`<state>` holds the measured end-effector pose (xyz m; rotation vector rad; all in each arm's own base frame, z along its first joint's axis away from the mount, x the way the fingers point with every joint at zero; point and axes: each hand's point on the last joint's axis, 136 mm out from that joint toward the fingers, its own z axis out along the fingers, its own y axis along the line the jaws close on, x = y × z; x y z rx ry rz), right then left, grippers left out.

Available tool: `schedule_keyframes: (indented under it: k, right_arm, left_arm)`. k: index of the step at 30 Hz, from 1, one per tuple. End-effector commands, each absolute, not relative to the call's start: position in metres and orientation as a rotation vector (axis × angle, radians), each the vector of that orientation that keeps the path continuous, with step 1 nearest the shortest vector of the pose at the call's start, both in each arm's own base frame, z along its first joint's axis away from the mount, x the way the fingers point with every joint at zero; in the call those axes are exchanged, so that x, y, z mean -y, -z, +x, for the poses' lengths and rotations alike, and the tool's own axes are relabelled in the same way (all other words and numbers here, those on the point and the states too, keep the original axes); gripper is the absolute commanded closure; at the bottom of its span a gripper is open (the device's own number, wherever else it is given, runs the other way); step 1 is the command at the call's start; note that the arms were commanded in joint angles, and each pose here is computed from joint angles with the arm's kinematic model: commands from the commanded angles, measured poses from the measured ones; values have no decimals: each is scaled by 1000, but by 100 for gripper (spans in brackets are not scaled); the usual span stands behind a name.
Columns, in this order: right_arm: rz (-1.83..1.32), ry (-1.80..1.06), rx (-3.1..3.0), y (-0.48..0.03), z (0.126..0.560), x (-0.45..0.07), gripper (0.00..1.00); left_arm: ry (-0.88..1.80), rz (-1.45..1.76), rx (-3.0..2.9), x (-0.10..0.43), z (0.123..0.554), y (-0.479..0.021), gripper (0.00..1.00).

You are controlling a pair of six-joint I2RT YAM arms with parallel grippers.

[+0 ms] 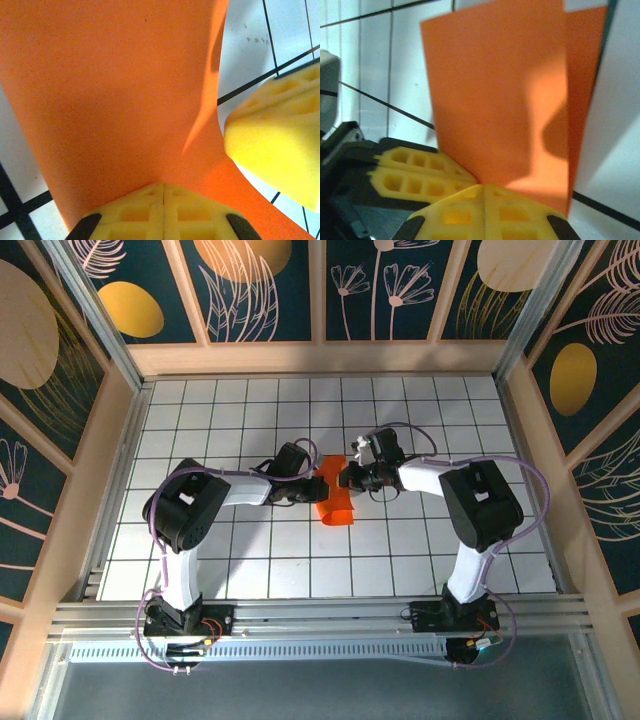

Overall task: Fold a paper plane with a square sheet of paper (fold left side to right side)
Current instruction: Hold the square sheet of paper at the center of the table.

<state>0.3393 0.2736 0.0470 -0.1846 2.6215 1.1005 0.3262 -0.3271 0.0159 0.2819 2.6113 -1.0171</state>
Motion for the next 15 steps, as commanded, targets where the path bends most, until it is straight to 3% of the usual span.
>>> schedule_keyframes:
  k: [1,15]
  right_arm:
    - [-210,-1169,-2566,-54,354,-288,100]
    - [-148,-1107,-2682,-7,355,-283,100]
  left_arm:
    - [944,285,-2682,320,320,6,93]
    - [951,292,-2690,319,315,7,93]
